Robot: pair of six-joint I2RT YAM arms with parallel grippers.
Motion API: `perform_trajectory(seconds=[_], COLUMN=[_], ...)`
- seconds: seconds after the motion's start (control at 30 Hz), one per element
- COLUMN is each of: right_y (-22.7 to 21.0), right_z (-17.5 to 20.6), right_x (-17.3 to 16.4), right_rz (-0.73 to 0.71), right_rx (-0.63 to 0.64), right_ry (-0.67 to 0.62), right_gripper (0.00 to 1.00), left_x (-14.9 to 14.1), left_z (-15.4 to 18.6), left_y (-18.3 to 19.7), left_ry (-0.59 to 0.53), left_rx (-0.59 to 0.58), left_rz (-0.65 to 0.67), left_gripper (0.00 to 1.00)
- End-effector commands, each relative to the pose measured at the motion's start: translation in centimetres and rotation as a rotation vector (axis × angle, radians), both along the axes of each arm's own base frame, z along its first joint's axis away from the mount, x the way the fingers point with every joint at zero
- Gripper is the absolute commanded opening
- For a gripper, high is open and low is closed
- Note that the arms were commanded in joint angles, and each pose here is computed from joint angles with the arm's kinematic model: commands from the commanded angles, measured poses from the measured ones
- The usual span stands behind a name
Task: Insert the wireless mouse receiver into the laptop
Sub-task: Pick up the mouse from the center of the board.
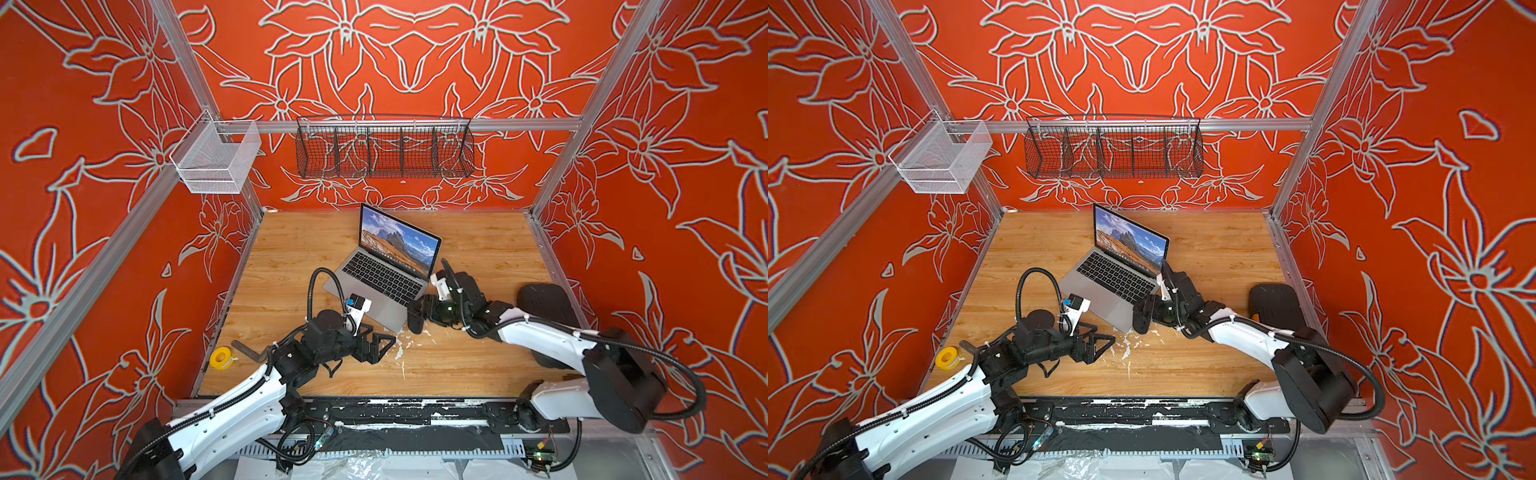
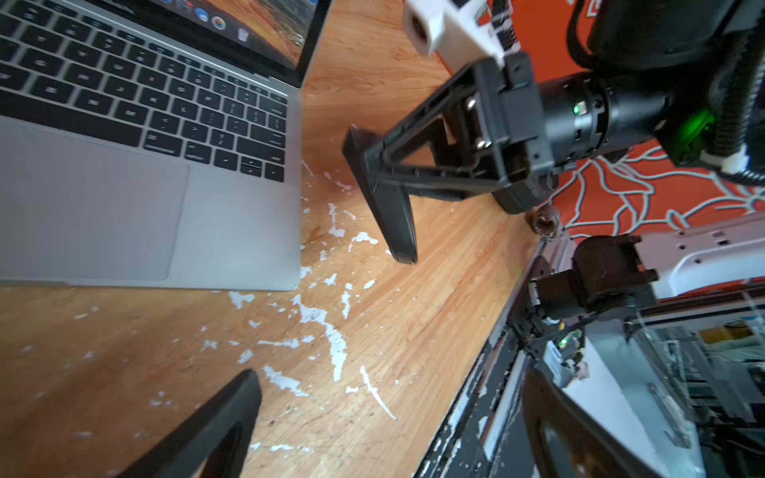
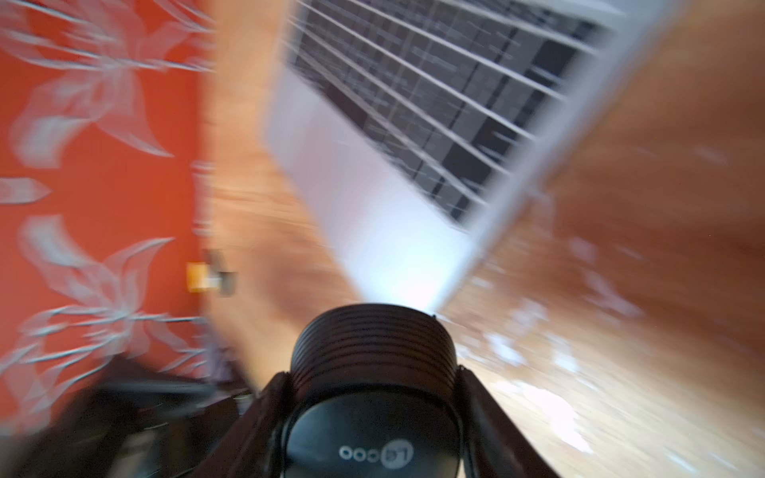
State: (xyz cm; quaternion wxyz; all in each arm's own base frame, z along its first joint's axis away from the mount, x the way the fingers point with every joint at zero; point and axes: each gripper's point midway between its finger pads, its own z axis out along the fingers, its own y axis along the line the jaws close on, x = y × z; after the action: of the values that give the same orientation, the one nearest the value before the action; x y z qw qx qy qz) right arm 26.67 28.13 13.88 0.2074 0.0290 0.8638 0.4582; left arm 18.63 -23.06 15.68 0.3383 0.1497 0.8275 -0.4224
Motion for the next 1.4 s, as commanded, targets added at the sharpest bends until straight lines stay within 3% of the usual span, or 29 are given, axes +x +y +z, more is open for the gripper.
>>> perform_trajectory(seconds=[0.0,0.17,0.37,0.53,0.8,1.03,1.13,1.2,1.3,1.37], right_y=[2.9,3.7,3.7,4.1,4.1,3.9,4.0,4.1,4.0,3.7], right_z=[9.9,14.3,16.5,17.0,17.6,17.5,16.7,15.8,14.6,13.7], right_x=[-0.3,-1.9,-2.9,-3.7,-4.7,-5.4,-5.5,-5.5,-5.5,-5.6], right_rz=[0.14,0.247,0.312,0.357,0.394,0.406,0.411,0.41,0.4,0.393], right_rx=[0.376,0.579,0.721,0.74,0.722,0.705,0.68,0.654,0.607,0.561], right_ry=[-0.212,-0.29,-0.329,-0.342,-0.358,-0.358,-0.343,-0.33,-0.316,-0.305], right_gripper=[0.33,0.32,0.32,0.3,0.3,0.3,0.3,0.3,0.35,0.49], left_x=[0.2,0.3,-0.1,0.1,1.9,2.6,2.7,2.9,3.1,3.1], left_z=[4.6,9.4,13.0,14.6,15.0,15.3,15.2,14.9,13.7,12.4], left_y=[-2.1,-3.6,-3.8,-4.1,-4.1,-3.6,-3.8,-3.8,-3.9,-3.6], left_ry=[-0.008,-0.005,-0.03,-0.012,0.004,-0.005,0.01,0.017,0.03,0.035], left_rx=[-0.18,-0.355,-0.432,-0.48,-0.518,-0.532,-0.533,-0.525,-0.464,-0.392], left_rz=[-0.057,-0.143,-0.194,-0.221,-0.145,-0.096,-0.094,-0.089,-0.079,-0.066], left_gripper=[0.97,0.97,0.97,1.0,0.96,0.7,0.65,0.54,0.39,0.37])
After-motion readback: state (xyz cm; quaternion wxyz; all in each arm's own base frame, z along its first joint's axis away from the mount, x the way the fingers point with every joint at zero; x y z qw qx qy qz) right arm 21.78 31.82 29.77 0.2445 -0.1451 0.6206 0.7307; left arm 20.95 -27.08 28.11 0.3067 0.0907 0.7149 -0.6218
